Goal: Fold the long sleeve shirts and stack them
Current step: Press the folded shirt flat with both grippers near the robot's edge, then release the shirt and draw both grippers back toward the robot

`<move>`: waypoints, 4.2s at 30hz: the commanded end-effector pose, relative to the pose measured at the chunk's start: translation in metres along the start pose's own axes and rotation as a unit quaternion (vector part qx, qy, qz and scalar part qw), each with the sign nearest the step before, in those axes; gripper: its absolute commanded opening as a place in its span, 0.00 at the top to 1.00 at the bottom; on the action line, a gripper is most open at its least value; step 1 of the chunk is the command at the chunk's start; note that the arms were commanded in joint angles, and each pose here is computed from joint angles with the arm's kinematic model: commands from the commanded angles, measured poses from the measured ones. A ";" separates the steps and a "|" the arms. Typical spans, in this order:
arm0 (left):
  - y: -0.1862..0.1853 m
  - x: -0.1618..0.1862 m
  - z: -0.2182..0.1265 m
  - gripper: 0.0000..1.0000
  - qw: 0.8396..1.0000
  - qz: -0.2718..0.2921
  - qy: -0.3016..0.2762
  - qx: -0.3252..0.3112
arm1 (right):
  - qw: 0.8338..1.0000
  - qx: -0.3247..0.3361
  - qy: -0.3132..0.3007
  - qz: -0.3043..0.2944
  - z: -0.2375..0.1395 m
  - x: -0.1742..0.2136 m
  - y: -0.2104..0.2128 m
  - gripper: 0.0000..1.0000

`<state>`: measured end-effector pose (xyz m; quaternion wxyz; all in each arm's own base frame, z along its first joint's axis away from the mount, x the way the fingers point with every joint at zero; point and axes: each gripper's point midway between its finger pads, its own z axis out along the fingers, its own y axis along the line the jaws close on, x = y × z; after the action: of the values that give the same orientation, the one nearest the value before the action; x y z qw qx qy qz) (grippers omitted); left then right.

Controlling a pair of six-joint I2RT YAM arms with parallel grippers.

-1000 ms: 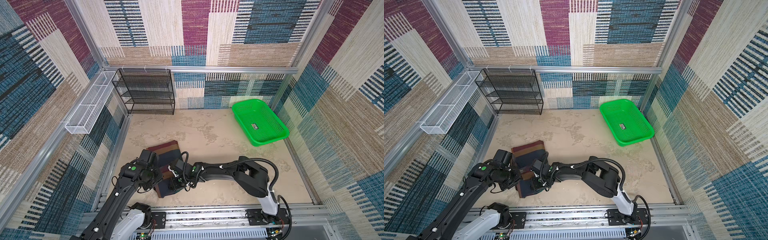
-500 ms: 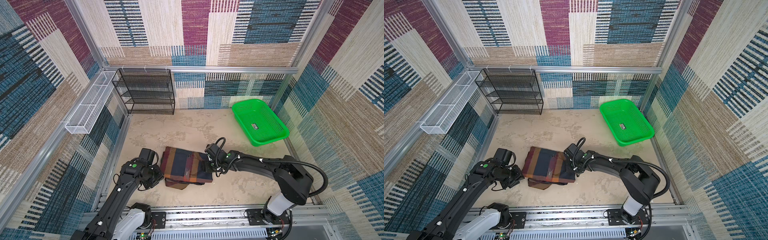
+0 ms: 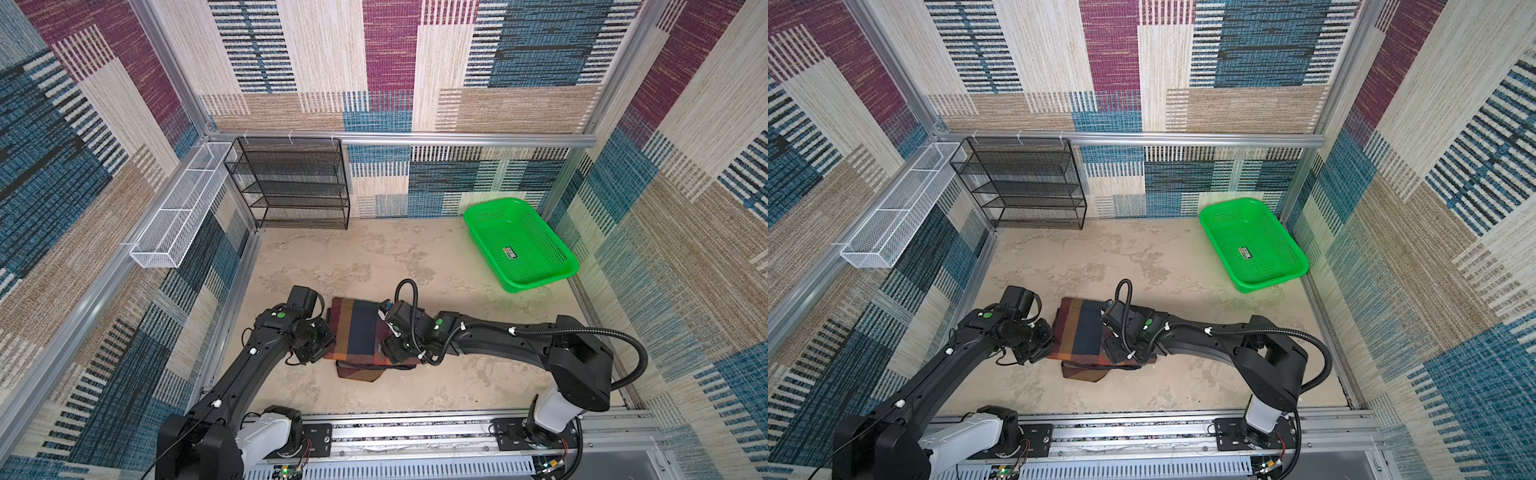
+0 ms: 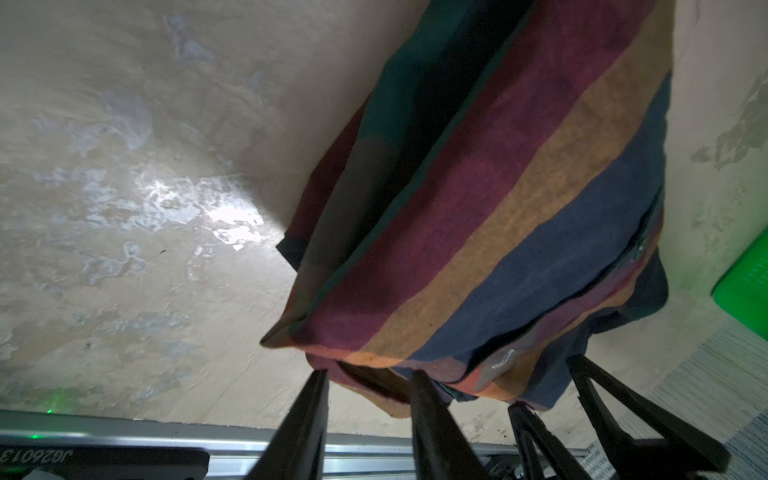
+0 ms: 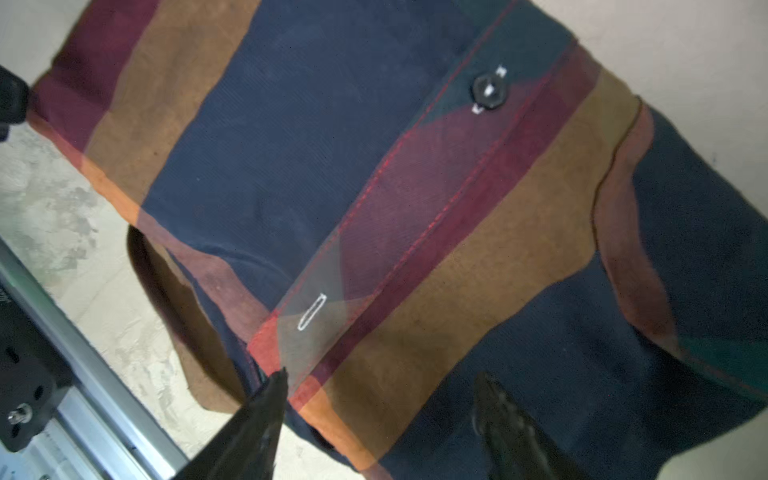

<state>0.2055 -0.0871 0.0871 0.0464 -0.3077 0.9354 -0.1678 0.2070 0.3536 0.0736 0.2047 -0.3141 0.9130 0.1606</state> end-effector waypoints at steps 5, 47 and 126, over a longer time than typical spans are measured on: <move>0.027 0.000 0.041 0.62 0.999 -0.005 0.009 -0.043 | 0.997 0.037 0.025 -0.064 0.028 0.017 0.010 0.28; 0.037 0.039 0.028 0.11 0.989 -0.051 -0.103 -0.091 | 0.932 0.228 0.025 -0.280 -0.001 0.061 -0.009 0.12; 0.058 -0.030 -0.197 0.09 0.922 0.089 -0.368 -0.079 | 0.883 0.190 0.220 -0.368 0.073 0.107 0.012 0.58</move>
<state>0.1620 0.0258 0.2536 0.3795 -0.2714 0.8843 0.0191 0.1930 0.4093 0.0170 0.3165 -0.5274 0.7736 -0.1522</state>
